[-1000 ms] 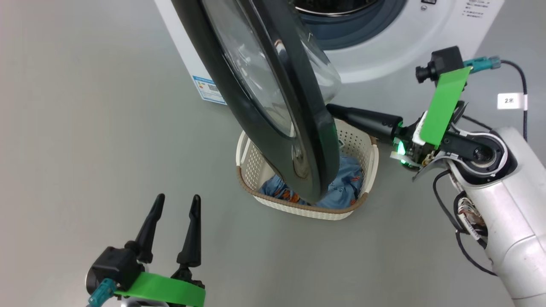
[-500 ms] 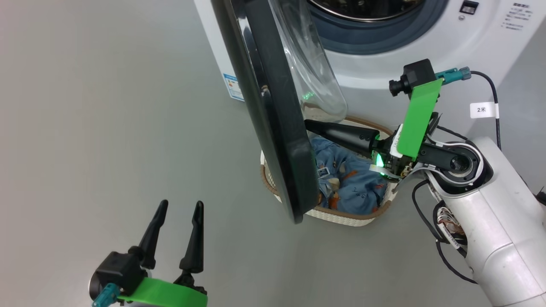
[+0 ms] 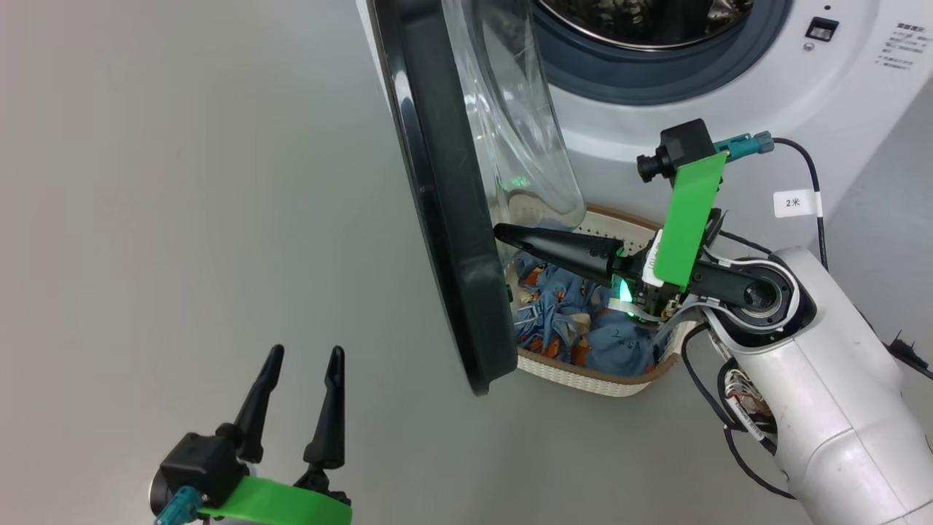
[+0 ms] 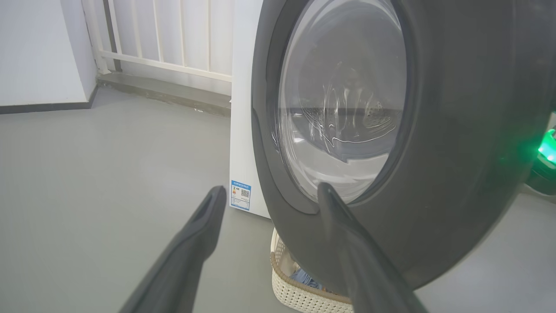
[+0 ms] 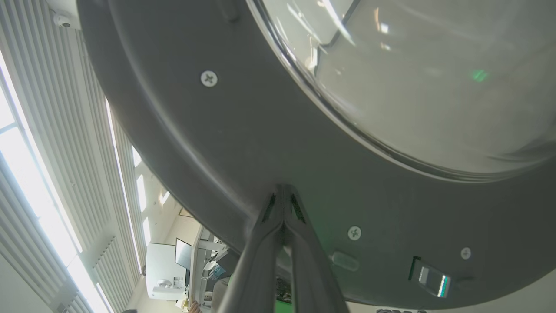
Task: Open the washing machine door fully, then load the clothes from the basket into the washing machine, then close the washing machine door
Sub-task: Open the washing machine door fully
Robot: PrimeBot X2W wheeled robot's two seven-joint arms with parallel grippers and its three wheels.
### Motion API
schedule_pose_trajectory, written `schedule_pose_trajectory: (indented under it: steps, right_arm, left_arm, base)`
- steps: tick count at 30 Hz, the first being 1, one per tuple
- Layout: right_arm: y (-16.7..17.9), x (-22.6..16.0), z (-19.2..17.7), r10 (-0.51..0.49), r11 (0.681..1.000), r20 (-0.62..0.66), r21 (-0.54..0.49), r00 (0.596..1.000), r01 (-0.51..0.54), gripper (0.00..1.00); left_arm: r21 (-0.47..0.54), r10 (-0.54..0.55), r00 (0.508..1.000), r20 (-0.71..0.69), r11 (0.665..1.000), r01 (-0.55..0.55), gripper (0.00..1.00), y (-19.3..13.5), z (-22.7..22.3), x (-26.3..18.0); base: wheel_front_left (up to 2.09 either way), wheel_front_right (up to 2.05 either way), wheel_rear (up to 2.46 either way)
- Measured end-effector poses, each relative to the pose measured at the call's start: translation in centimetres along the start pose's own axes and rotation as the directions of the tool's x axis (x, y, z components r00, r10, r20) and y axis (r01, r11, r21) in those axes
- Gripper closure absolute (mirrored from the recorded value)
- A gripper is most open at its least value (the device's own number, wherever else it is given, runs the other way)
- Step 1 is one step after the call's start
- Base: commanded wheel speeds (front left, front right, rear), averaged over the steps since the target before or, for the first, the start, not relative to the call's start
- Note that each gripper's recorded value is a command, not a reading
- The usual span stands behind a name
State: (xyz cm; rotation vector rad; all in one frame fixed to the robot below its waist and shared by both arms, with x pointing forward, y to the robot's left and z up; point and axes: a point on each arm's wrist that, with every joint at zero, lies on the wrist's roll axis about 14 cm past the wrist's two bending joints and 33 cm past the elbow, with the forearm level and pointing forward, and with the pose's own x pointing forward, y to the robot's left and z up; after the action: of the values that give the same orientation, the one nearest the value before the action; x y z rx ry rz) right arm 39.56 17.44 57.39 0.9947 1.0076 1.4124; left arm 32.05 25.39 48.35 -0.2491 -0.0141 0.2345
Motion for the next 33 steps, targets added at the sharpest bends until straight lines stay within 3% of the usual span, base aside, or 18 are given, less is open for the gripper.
schedule_pose_trajectory:
  steps: [7,12,16,19,23,28,33]
  right_arm:
    - [-0.3,-2.0,0.3,-0.025,1.000,0.078,0.006,0.997,0.024,1.00]
    - [-1.0,-3.9,0.3,-0.079,0.997,0.150,-0.014,0.986,0.082,0.72]
    - [-1.8,-5.8,-0.2,-0.117,0.993,0.213,0.006,0.970,0.118,0.55]
    - [-2.1,-6.9,-0.3,-0.135,0.991,0.248,0.012,0.959,0.136,0.49]
    - [-2.6,-9.4,0.3,-0.185,0.980,0.330,-0.006,0.926,0.198,0.00]
    - [-3.8,-12.4,0.3,-0.264,0.953,0.422,-0.023,0.867,0.302,0.00]
    - [-5.2,-15.1,-0.7,-0.352,0.904,0.474,-0.052,0.807,0.425,0.00]
  left_arm:
    - [-0.008,-0.036,0.999,-0.004,0.999,0.036,0.00,-1.0,-0.2,0.5]
    - [-0.003,-0.054,0.999,0.000,0.999,0.054,0.00,-1.2,-0.1,0.8]
    - [0.008,-0.063,0.998,-0.003,0.998,0.063,0.00,-0.9,-0.1,0.6]
    - [0.010,-0.066,0.998,-0.012,0.998,0.066,0.00,-0.8,-0.4,0.5]
    - [0.019,-0.090,0.996,-0.017,0.996,0.090,0.00,-1.2,-0.5,0.7]
    - [0.023,-0.128,0.992,-0.017,0.991,0.129,0.00,-2.1,-0.5,1.4]
    - [0.020,-0.144,0.989,-0.021,0.989,0.145,0.00,-2.5,-0.7,1.7]
  base:
    - [0.00,0.00,0.00]
    - [0.00,0.00,0.00]
    - [0.00,0.00,0.00]
    - [0.00,0.00,0.00]
    - [0.00,0.00,0.00]
    - [0.00,0.00,0.00]
    - [0.00,0.00,0.00]
